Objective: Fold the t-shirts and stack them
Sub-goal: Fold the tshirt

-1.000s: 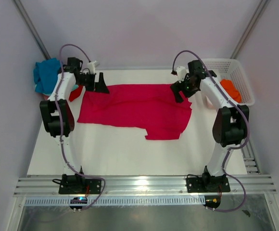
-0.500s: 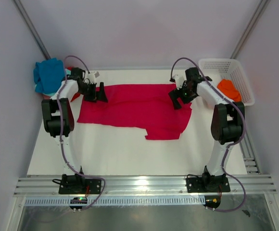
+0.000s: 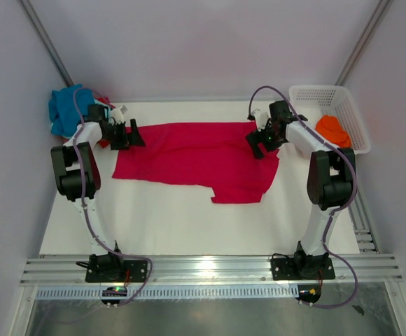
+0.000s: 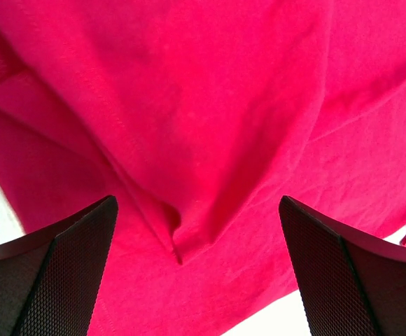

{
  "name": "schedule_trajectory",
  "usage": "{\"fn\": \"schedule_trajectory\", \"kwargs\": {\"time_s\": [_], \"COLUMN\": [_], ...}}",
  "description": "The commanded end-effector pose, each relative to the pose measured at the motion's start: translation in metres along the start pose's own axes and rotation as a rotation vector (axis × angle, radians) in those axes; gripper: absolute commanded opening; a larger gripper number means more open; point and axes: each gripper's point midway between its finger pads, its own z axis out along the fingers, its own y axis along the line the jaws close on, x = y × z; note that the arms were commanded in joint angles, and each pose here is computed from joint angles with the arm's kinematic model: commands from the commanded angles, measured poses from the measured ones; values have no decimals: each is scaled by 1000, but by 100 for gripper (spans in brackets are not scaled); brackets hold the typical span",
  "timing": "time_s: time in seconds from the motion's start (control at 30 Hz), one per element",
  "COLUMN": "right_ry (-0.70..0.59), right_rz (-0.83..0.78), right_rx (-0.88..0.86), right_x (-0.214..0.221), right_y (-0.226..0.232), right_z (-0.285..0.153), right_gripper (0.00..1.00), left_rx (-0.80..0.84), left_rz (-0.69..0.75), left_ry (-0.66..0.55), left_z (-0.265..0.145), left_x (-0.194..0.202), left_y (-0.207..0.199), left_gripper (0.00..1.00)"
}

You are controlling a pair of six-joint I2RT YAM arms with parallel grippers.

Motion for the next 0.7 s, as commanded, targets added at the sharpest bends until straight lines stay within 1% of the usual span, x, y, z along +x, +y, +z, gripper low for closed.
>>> {"fn": "schedule_trajectory", "kwargs": {"time_s": [0.0, 0.2, 0.4, 0.67], "right_ry": [-81, -81, -55, -86], "right_rz": [-15, -8, 2, 18], "right_rx": [29, 14, 9, 25], "right_x": [-27, -32, -28, -40], "right_y": [-7, -8, -9, -14], "right_z": [-10, -6, 3, 3], "right_gripper": [99, 100, 99, 99], "left_rx": [23, 29, 67, 104], "left_rz": [52, 49, 16, -4], "left_ry": [-93, -98, -82, -74], "left_z": [-19, -18, -13, -3], "left_x": [-28, -27, -22, -20], "left_y": [-10, -6, -3, -2], "left_gripper": [99, 99, 99, 99]}}
